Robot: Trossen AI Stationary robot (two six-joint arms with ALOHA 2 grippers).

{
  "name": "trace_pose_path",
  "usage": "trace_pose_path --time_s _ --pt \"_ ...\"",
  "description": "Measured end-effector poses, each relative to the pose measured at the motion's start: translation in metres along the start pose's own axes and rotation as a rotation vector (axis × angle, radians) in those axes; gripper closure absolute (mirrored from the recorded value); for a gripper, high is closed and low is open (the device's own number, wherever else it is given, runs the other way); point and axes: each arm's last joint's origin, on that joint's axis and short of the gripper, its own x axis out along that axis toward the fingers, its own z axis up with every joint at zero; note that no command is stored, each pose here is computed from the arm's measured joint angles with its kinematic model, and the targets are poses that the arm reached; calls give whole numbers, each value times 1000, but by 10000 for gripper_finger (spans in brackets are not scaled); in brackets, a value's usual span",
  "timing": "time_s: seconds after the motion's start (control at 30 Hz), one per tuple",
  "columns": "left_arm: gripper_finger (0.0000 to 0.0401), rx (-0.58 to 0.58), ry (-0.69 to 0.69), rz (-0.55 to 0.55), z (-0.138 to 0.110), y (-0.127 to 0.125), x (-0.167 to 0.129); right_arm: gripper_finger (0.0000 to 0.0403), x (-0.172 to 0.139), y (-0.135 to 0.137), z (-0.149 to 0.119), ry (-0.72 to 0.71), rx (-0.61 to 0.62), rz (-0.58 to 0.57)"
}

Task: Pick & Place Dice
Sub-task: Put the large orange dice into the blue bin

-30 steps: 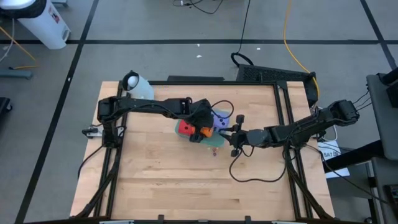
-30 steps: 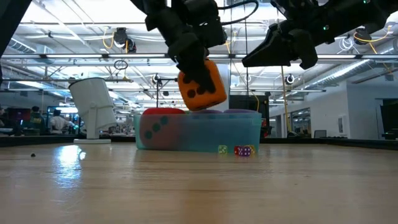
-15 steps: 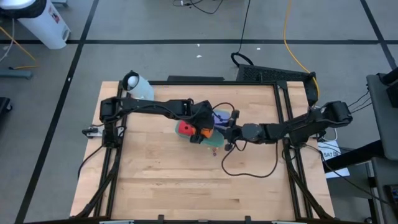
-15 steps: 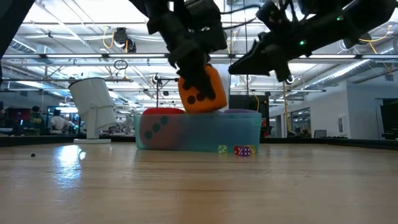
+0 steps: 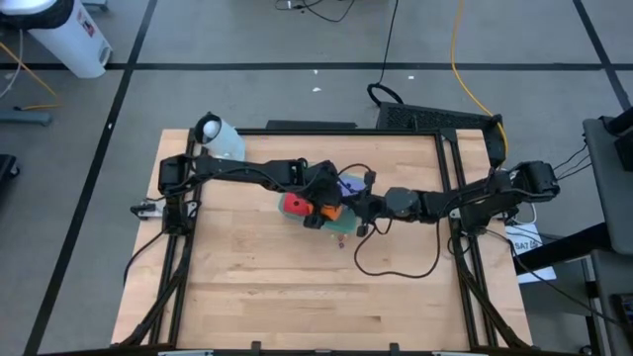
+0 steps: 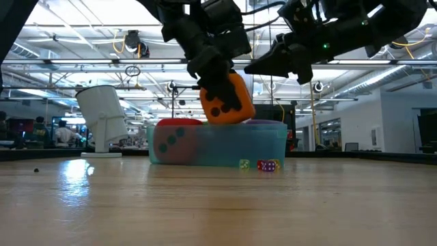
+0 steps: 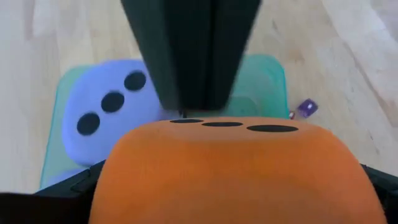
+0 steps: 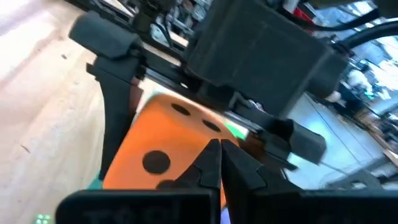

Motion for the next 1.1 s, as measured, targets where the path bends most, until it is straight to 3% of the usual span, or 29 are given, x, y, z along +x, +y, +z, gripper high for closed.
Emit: trace_pose_path --time_s 0.6,1.1 --pt "1 5 41 -3 -6 -3 18 403 31 14 -17 -20 36 67" --pt "1 63 4 -53 -2 -8 16 403 34 9 -35 72 168 240"
